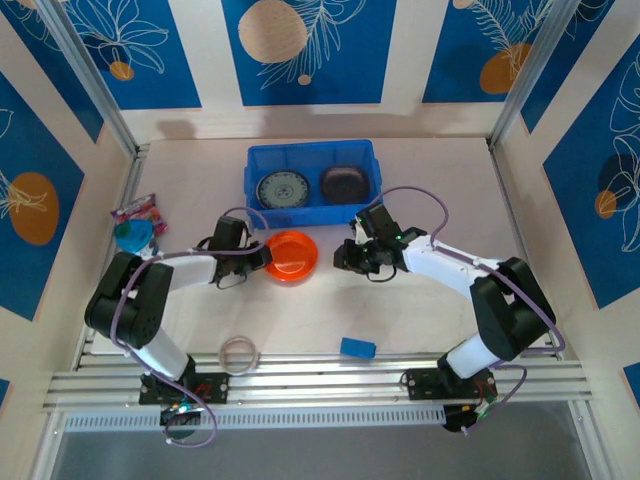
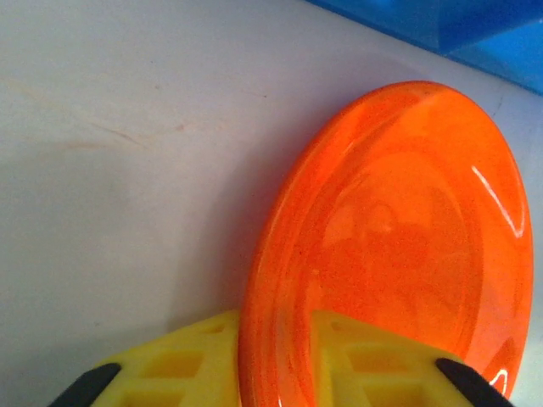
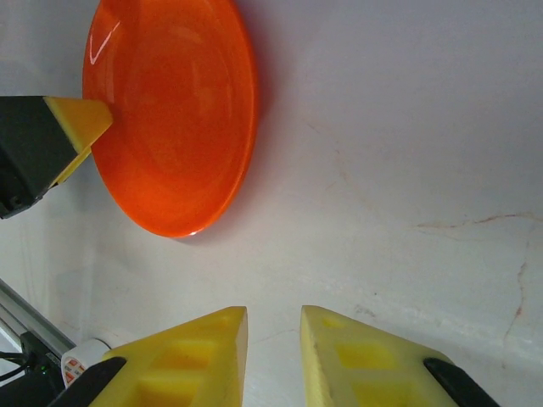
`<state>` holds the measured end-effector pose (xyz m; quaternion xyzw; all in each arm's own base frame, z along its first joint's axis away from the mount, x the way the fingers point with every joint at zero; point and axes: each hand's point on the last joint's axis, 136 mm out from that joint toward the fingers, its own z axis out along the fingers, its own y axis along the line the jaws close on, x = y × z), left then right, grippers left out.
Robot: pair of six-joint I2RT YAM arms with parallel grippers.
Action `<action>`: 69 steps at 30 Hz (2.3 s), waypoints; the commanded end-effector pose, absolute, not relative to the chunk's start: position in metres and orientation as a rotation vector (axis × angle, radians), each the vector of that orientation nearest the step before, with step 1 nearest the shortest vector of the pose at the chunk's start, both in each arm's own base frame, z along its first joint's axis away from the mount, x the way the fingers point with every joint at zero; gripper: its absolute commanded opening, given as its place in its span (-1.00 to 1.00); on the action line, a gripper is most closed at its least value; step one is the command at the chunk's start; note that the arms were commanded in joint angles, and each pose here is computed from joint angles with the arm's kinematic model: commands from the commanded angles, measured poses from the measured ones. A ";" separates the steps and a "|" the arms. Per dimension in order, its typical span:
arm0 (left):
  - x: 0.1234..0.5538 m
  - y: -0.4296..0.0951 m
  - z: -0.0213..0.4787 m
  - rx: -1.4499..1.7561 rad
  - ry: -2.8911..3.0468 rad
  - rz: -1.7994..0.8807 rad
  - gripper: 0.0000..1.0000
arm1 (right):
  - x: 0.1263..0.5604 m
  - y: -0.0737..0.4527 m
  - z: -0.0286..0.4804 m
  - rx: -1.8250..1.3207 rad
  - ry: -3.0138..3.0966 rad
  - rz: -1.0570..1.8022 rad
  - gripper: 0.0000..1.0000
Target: Place the plates into the plastic bin on the countertop
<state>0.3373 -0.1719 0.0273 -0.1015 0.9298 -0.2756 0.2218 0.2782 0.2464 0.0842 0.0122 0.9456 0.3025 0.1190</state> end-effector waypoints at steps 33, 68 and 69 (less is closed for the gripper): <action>0.321 -0.235 0.103 -0.059 2.310 -1.380 -1.00 | 0.296 0.235 0.098 0.072 2.683 1.063 -0.18; 0.317 -0.243 0.098 0.002 2.378 -1.305 -1.00 | 0.307 0.254 0.101 0.071 2.667 1.084 -0.73; 0.317 -0.243 0.097 0.001 2.379 -1.304 -1.00 | 0.307 0.255 0.101 0.070 2.668 1.088 -0.85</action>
